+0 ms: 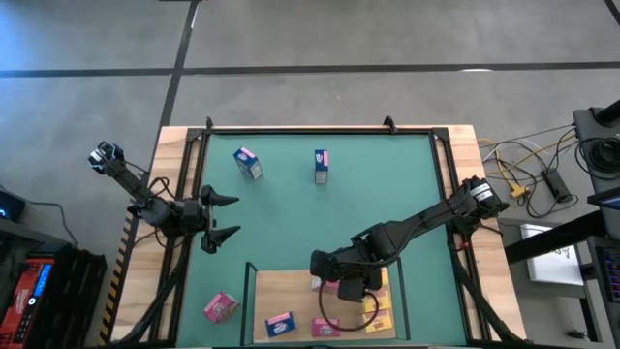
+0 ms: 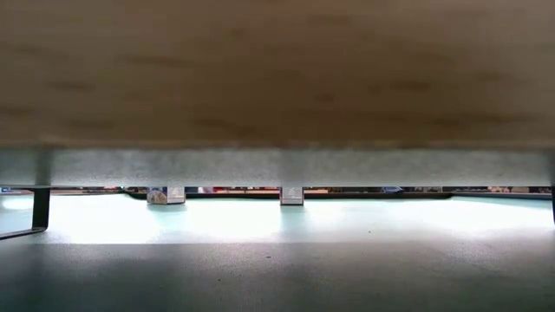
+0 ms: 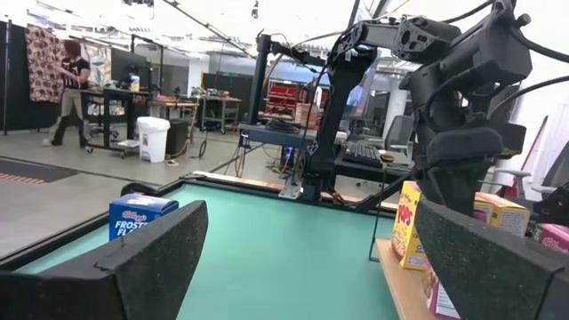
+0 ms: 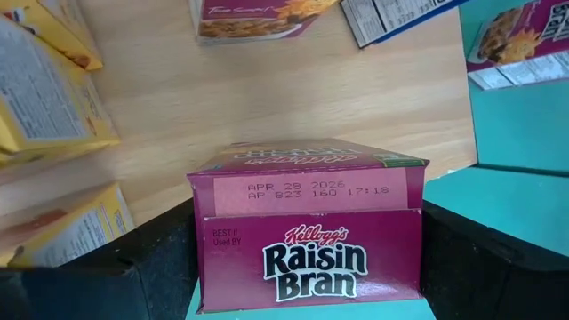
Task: Stack cereal on shelf
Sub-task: Put the right violet cereal box on the shelf aligned with the other violet cereal box
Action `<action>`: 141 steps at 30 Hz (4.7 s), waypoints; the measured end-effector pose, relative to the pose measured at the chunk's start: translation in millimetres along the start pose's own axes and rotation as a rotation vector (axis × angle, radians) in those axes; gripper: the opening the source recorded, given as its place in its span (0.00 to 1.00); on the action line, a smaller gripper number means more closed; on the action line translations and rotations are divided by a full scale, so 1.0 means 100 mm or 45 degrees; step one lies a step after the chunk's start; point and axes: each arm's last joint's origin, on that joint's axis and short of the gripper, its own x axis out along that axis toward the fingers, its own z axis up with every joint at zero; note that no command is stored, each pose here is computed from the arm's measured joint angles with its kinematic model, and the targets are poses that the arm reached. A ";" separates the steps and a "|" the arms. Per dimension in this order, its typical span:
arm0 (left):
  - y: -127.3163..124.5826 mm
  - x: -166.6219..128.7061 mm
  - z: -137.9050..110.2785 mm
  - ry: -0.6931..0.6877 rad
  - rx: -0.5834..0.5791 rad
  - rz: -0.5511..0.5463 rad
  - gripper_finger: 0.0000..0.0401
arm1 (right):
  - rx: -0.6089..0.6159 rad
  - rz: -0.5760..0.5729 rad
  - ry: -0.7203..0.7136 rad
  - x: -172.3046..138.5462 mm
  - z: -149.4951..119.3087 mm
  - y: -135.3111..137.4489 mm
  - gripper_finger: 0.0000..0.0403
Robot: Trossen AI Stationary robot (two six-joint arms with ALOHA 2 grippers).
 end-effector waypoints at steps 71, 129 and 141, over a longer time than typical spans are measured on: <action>0.00 0.00 0.00 0.002 0.003 0.000 0.96 | 0.966 -0.564 0.335 -0.88 -0.11 0.08 0.85; -0.01 0.01 -0.03 0.022 0.027 -0.001 0.96 | 1.631 -0.731 0.242 -0.20 -0.25 -0.02 0.84; -0.02 0.01 -0.03 0.024 0.028 -0.001 0.96 | 1.680 -0.655 0.177 -0.04 -0.19 -0.03 0.81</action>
